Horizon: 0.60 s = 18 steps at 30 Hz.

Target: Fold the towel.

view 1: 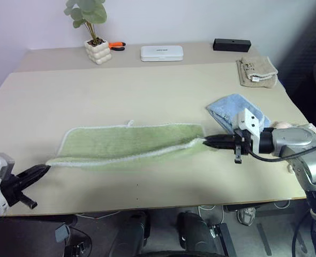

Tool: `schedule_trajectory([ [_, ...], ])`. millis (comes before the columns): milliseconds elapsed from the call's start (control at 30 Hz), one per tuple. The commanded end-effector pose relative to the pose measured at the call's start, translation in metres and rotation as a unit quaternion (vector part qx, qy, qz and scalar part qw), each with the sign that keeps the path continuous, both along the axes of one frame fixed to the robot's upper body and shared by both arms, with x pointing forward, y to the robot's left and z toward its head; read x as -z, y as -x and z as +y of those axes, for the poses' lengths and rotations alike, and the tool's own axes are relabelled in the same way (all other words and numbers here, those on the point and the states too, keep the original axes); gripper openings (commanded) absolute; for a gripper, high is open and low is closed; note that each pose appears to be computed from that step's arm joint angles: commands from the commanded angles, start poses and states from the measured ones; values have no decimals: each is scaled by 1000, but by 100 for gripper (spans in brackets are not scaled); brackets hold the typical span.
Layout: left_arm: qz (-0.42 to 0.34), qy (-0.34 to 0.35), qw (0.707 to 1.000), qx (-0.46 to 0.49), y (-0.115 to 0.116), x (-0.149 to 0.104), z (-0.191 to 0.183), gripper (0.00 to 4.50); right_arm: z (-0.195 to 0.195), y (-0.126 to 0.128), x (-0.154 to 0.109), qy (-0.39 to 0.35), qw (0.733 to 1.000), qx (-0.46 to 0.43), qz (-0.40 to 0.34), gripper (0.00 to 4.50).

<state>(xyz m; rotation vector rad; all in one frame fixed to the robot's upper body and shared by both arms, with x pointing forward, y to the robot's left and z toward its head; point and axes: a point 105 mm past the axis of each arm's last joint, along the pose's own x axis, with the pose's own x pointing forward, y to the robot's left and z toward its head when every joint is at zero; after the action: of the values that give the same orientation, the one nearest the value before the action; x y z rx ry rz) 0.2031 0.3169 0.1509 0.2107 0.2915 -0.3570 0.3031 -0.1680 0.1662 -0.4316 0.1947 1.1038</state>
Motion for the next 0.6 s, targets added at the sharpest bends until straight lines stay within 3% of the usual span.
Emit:
schedule_trajectory([
  [33, -27, -25, 999, -15, -16, -4, 9, 0, -5, -23, -2, 17, 998, 34, -45, 5],
  [267, -44, -47, 998, -19, -57, 6, 17, 0, -3, -55, 14, 9, 994, 90, -56, 5],
  [600, -60, -60, 996, -29, -103, 20, 20, 0, 9, -62, 22, -13, 992, 112, -52, 5],
])
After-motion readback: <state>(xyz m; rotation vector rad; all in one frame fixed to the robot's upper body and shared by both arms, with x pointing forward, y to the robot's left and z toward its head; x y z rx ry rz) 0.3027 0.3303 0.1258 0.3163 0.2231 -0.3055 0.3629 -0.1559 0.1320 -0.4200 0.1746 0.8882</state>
